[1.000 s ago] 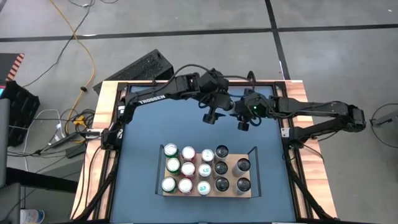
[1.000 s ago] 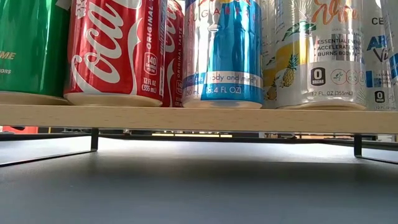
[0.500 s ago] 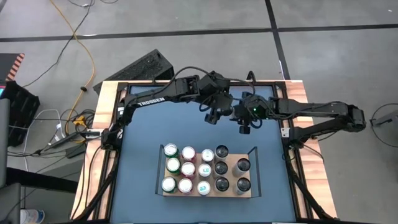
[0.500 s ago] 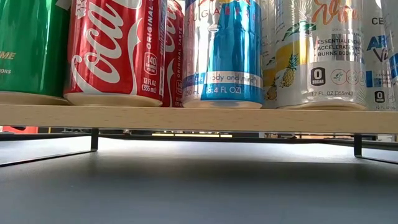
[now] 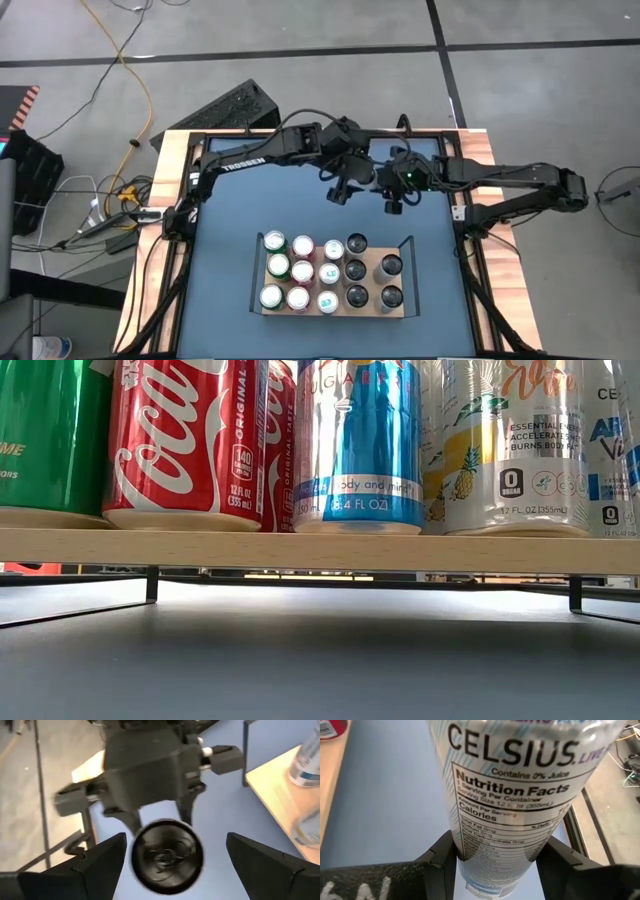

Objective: Place canned beverage on shelf
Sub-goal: Put the white-blue soda can on the shelf aligned with the other white-blue soda cans

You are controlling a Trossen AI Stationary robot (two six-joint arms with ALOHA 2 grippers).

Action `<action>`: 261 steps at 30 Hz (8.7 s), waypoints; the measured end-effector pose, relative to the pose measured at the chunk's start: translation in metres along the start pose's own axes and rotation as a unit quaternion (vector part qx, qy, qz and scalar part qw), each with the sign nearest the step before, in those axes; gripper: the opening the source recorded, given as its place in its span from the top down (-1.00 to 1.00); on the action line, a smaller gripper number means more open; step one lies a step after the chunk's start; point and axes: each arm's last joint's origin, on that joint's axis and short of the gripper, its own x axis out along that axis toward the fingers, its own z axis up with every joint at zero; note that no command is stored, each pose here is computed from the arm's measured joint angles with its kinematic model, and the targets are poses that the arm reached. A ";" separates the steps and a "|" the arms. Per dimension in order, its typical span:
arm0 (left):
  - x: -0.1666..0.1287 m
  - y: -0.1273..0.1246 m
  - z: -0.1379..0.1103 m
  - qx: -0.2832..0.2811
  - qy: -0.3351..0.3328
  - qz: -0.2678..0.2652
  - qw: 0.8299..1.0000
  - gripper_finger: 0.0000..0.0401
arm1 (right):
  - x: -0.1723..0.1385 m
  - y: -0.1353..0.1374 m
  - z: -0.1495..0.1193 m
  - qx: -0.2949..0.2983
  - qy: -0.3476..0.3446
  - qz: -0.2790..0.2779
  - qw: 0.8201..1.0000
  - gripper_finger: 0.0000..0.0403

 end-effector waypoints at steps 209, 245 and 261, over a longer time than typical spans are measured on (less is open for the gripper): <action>0.065 -0.111 0.045 -0.104 -0.037 -0.140 0.984 -0.33 | -0.097 -0.044 -0.019 0.206 0.142 -0.183 0.951 -0.63; 0.062 -0.108 0.046 -0.090 -0.052 -0.143 0.984 -0.65 | -0.097 -0.043 -0.018 0.196 0.142 -0.167 0.956 -0.63; -0.022 -0.065 0.067 -0.052 -0.079 0.022 0.995 -0.65 | -0.129 -0.030 0.009 0.181 0.044 -0.034 0.982 -0.63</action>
